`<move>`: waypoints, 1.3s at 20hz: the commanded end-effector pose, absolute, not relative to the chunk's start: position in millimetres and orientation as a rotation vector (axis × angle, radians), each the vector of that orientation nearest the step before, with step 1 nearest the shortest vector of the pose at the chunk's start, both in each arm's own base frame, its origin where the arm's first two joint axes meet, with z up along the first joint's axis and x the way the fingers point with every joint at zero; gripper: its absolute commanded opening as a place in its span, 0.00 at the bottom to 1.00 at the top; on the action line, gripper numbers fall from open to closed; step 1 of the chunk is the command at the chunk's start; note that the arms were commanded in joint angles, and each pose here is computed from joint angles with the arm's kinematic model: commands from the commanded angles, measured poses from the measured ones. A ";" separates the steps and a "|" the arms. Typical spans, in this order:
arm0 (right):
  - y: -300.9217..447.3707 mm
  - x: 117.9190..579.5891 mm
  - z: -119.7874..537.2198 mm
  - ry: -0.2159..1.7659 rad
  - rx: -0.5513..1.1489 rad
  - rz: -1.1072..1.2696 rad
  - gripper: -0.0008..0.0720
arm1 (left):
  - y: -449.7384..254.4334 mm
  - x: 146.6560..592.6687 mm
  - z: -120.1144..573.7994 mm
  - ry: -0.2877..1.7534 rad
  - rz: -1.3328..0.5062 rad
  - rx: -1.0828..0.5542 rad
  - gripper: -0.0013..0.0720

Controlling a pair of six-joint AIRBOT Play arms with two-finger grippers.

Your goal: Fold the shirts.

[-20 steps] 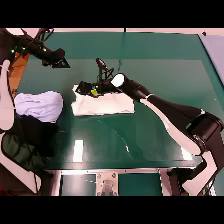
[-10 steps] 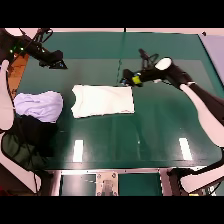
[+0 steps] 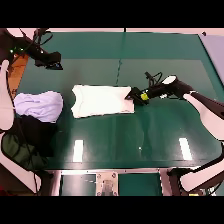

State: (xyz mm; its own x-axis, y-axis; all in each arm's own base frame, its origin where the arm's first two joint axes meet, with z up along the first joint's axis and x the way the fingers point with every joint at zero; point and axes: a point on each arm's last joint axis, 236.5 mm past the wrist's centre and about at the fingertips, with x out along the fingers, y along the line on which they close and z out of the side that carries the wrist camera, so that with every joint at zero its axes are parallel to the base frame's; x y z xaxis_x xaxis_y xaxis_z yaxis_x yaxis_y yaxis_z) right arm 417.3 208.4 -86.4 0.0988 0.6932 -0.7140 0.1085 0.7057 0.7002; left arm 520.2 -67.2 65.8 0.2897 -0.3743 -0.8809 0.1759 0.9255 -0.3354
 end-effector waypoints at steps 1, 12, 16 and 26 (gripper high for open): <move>257.3 430.0 -82.3 1.398 0.760 0.605 0.71 | -51.1 521.9 60.4 1.232 -0.310 -0.140 0.05; 19.5 496.9 42.7 0.982 0.870 0.265 0.03 | -51.7 514.7 58.4 1.263 -0.318 -0.139 0.05; -163.2 415.2 56.8 0.766 1.028 -0.121 0.03 | -51.7 514.4 58.3 1.264 -0.318 -0.139 0.05; -305.8 147.8 -50.2 0.520 1.364 -0.816 0.03 | -64.6 513.9 61.7 1.257 -0.358 -0.164 0.05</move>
